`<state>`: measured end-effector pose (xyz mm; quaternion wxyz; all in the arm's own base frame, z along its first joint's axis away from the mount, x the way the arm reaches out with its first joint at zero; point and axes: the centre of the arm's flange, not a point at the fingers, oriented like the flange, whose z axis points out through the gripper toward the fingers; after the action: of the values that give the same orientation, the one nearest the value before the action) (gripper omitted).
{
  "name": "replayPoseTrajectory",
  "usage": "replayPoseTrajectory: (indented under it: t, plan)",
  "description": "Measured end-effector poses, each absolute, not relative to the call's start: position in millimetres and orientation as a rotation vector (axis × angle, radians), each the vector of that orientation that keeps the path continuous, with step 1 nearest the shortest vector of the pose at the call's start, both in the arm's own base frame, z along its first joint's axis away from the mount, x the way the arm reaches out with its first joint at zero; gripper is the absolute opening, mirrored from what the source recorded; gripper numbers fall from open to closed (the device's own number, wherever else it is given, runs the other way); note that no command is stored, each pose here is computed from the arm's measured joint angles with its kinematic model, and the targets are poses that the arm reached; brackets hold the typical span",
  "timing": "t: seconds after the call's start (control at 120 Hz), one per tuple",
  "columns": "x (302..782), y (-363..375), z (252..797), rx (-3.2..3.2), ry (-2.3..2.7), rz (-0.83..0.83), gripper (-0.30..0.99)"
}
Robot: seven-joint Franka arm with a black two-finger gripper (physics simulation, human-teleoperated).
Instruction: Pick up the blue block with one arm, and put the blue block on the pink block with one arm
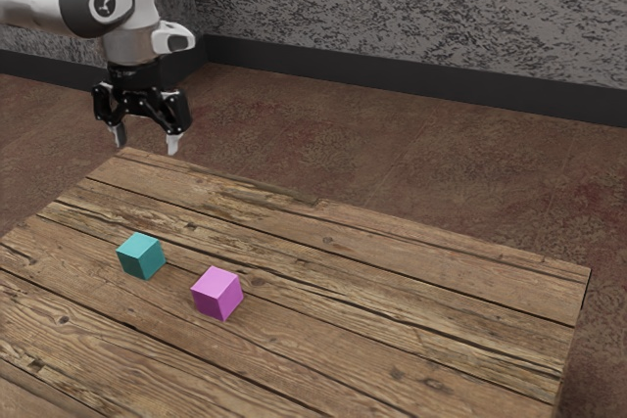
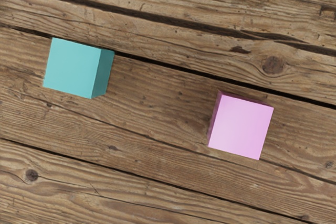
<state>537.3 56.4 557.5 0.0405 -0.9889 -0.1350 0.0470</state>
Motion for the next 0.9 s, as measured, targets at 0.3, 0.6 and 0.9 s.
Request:
replayPoseTrajectory:
  t: [0.3, 0.6, 0.9]
  plan:
    - [516, 131, 444, -3.067, -0.555, 0.168, 0.69]
    - [499, 234, 384, -3.096, -0.647, -0.041, 0.69]
    - [535, 208, 345, -3.155, -0.298, -0.198, 0.69]
